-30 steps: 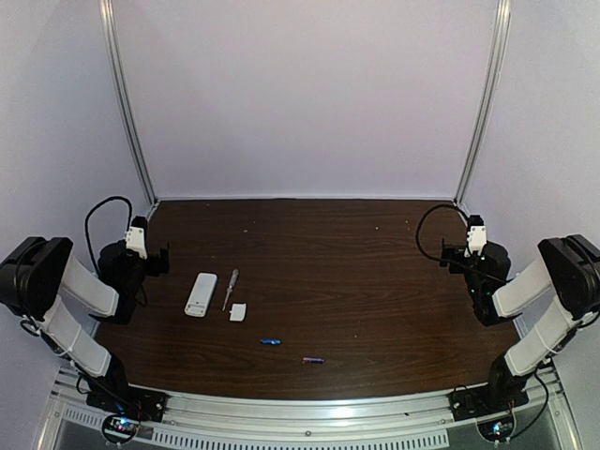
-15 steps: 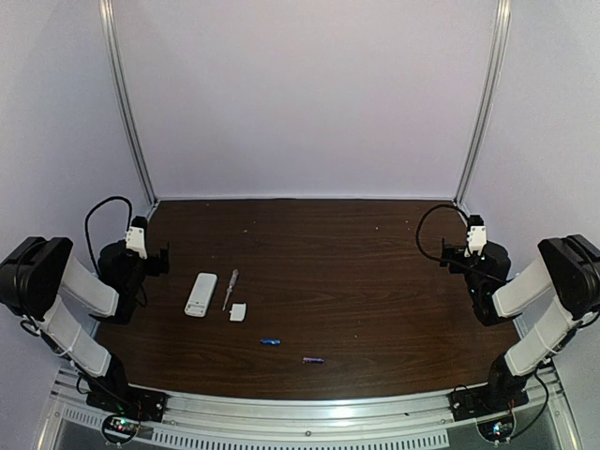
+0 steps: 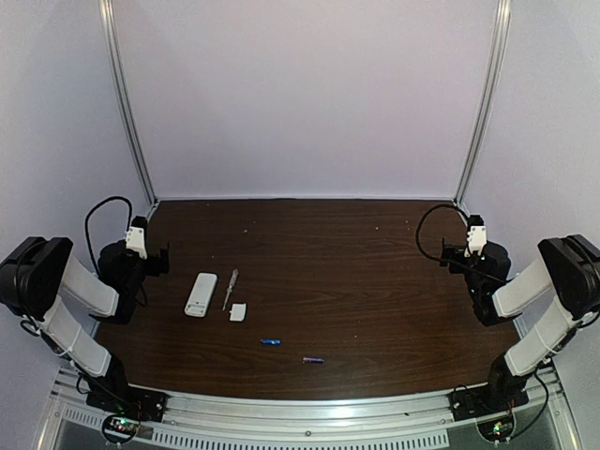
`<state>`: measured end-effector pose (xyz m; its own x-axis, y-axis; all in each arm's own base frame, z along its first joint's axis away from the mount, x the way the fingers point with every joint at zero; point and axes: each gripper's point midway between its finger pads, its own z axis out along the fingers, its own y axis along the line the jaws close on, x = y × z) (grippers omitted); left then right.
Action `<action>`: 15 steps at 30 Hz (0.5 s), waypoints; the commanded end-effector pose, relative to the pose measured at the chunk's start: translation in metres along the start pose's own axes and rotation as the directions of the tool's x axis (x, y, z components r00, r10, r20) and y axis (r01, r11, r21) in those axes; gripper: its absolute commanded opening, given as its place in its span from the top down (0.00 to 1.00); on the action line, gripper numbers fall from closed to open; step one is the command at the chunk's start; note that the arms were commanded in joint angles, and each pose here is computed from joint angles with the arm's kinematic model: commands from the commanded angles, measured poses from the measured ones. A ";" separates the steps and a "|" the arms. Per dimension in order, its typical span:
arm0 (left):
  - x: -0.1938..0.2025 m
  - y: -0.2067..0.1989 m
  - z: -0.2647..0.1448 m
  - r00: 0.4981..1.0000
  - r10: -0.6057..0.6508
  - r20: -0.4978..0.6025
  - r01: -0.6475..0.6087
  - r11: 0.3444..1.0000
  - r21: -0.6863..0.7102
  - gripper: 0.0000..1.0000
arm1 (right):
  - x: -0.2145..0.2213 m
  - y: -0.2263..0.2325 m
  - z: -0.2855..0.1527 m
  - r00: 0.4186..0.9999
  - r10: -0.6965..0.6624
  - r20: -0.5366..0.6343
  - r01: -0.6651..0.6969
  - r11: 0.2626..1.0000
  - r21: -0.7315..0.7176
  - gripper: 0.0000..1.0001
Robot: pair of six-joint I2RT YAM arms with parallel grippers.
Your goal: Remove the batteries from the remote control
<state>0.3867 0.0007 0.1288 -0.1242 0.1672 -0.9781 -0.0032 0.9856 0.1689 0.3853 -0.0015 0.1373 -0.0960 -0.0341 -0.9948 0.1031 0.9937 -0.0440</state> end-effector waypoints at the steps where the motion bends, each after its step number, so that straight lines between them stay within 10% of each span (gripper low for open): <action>1: -0.010 0.002 0.001 0.999 -0.007 0.046 0.007 1.000 0.001 0.02 | -0.004 -0.005 0.002 1.000 0.014 0.013 -0.015 1.000 0.021 0.00; 15: -0.010 0.002 0.001 0.999 -0.008 0.045 0.008 1.000 0.001 0.03 | -0.004 -0.004 0.002 1.000 0.015 0.014 -0.015 1.000 0.020 0.00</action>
<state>0.3867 0.0007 0.1288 -0.1242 0.1672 -0.9781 -0.0032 0.9856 0.1689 0.3853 -0.0015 0.1373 -0.0960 -0.0341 -0.9948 0.1031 0.9937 -0.0440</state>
